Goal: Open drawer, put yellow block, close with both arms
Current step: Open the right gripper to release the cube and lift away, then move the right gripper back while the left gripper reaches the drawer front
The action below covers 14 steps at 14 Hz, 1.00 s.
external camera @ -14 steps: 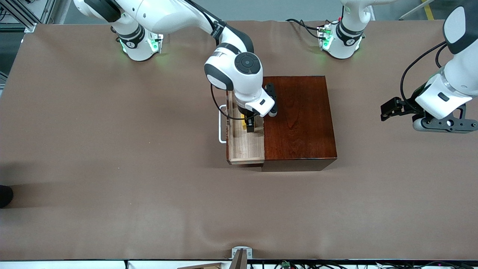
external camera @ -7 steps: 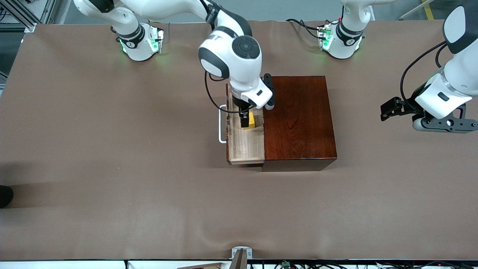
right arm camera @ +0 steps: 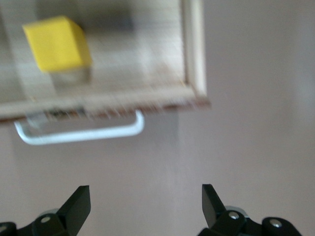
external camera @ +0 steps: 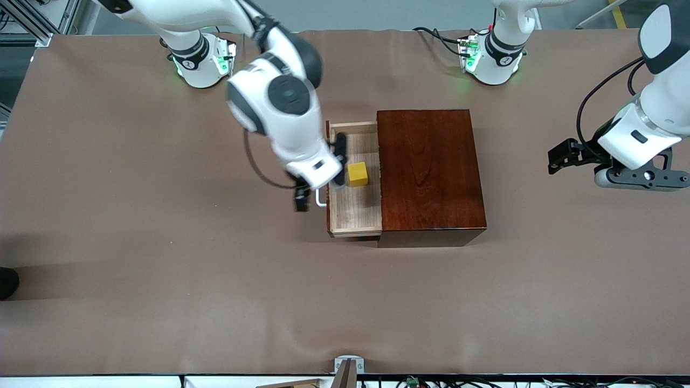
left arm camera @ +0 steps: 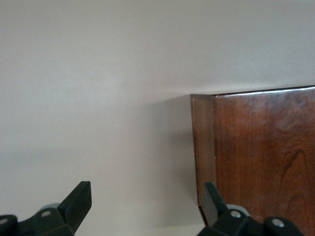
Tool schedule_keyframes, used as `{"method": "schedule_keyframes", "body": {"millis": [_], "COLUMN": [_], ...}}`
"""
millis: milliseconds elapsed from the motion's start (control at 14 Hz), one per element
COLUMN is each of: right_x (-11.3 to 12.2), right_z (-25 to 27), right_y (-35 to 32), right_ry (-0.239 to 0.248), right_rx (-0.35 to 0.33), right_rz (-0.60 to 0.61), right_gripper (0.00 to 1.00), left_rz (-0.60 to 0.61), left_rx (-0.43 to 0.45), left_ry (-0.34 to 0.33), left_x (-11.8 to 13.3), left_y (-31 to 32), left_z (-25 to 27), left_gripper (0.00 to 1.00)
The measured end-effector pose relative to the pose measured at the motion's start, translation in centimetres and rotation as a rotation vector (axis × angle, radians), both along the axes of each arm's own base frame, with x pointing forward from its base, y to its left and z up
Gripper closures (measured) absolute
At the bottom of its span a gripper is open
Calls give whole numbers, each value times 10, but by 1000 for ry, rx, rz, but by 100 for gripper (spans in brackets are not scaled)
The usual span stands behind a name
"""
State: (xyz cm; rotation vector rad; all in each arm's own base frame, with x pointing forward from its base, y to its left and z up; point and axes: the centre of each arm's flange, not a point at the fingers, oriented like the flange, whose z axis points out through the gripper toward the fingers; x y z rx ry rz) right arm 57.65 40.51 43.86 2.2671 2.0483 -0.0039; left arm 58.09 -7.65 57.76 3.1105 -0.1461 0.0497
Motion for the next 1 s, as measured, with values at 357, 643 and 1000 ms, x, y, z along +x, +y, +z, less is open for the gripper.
{"method": "schedule_keyframes", "body": {"millis": [357,643,1000], "right_x": [62,82,70], "right_z": [15,36,70], "right_y": [-132,-223,-249], "right_ry": [27,37,19], "right_rx": [-21,-33,-58], "right_rz": [-212,-429,-663], "right_gripper": [0,0,0], "left_rz": [-92,-166,-442], "left_rx": [-9,-17,-50], "left_ry": [-40,-52,-68], "left_x": [-8,-18,-87], "left_y": [-55,-94,-240], "left_z": [20,27,40], "left_gripper": [0,0,0]}}
